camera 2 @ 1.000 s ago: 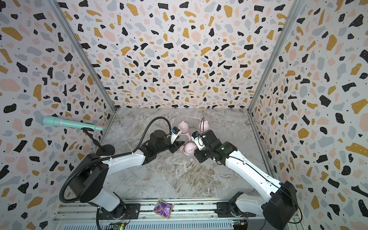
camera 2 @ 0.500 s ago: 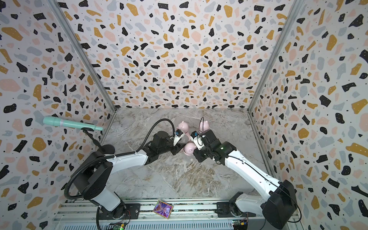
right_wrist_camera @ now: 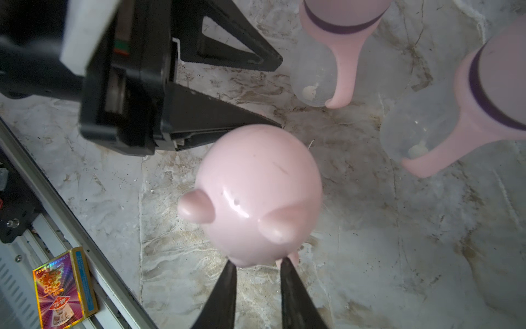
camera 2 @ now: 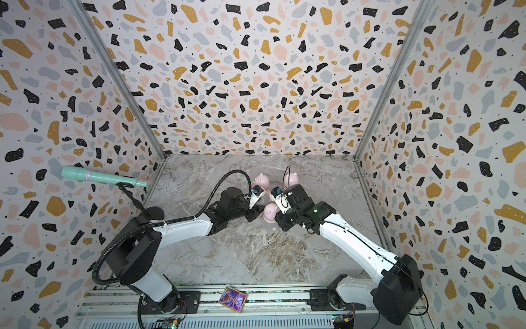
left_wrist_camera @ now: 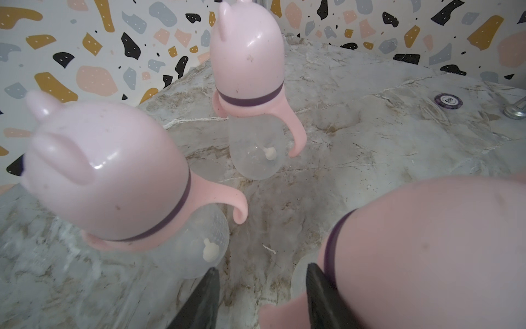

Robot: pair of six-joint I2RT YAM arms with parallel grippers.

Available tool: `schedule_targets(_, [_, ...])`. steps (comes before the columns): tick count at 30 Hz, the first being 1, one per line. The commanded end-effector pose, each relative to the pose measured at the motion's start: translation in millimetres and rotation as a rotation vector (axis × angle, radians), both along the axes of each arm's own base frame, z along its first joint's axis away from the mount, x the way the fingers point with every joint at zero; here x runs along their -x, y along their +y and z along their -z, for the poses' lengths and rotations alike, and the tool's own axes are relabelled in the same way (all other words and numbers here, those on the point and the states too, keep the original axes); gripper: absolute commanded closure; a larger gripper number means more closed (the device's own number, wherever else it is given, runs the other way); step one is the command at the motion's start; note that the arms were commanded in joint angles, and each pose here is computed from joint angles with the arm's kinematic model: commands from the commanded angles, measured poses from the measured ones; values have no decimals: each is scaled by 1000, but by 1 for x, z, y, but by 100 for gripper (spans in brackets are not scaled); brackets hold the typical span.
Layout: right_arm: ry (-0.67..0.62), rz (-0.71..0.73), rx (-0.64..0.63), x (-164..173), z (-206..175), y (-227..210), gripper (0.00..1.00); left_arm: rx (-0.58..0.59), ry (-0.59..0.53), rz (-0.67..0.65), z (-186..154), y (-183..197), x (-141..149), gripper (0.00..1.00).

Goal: Assemble the baby bottles
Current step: Close the lid on the baby bottle.

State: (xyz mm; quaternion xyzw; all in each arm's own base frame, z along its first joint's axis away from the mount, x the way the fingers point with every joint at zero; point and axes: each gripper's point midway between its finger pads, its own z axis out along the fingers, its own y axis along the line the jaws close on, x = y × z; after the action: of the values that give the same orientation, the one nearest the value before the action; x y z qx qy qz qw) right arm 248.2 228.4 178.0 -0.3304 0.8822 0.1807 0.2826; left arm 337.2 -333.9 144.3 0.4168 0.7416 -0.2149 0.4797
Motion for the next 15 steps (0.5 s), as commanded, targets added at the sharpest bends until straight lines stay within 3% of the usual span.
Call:
schedule_targets(1, [-54, -6, -38, -10, -23, 6, 72, 20, -40, 17, -15, -9, -4, 51])
schedule_targets(10, [-44, -3, -26, -7, -22, 3, 72, 24, -16, -33, -16, -6, -10, 51])
schedule_targets(15, [-48, -28, -68, 1, -38, 5, 66, 19, 6, -108, -19, 0, -19, 48])
